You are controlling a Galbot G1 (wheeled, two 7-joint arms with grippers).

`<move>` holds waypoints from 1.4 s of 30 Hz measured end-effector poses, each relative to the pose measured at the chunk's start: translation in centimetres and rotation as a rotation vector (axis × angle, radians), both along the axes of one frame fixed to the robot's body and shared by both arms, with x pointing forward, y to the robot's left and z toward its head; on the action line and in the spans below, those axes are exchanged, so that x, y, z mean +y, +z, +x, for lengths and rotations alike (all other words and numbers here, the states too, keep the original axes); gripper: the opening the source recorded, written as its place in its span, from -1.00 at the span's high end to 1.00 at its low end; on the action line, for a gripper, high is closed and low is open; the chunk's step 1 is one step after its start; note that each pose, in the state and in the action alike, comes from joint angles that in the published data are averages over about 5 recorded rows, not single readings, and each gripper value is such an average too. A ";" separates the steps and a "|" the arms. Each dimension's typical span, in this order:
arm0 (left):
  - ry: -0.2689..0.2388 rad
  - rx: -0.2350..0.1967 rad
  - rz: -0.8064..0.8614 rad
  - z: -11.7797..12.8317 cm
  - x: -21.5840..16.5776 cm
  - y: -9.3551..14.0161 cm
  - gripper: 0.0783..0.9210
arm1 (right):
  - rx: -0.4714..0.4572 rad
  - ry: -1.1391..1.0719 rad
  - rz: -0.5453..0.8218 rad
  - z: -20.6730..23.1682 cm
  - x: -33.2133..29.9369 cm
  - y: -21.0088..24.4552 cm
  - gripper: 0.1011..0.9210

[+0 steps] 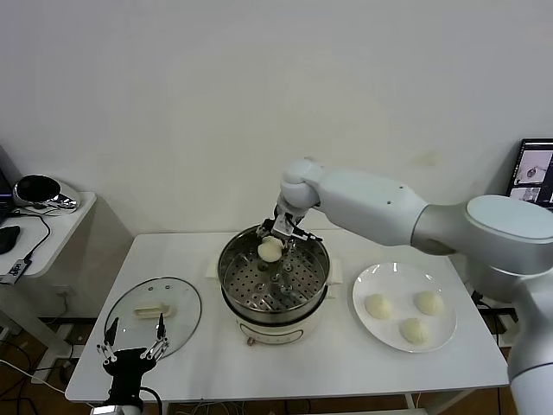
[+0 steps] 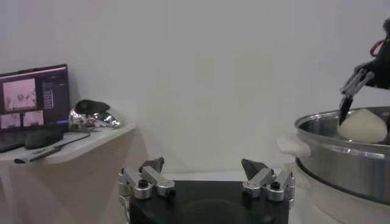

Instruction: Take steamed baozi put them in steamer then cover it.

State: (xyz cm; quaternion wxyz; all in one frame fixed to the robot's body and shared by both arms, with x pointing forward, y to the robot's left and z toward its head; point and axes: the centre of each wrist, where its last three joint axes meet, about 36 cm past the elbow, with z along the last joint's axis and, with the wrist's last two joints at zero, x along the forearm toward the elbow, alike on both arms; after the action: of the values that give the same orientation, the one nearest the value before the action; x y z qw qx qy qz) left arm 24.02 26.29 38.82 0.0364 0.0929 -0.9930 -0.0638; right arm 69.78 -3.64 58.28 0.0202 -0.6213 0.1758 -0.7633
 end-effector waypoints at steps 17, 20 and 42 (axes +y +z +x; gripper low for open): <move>-0.004 -0.018 -0.003 0.4 0.4 0.6 -0.77 | -0.011 -0.084 0.056 -0.8 -2.9 4.5 -0.76; -0.008 -0.022 -0.004 0.5 0.5 0.8 -0.77 | 0.000 -0.199 0.084 -1.5 -5.3 6.5 -0.76; -0.029 -0.023 -0.003 1.6 1.1 1.0 -0.77 | 0.077 -0.947 0.161 -10.6 -26.6 5.0 -0.76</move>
State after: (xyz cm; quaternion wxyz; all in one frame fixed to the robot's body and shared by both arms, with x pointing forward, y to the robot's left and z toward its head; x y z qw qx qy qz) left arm 25.64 27.36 39.82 0.0243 0.0790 -0.9947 -0.0617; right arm 59.21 -30.21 63.29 -0.2883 -0.4971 0.4986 -0.6490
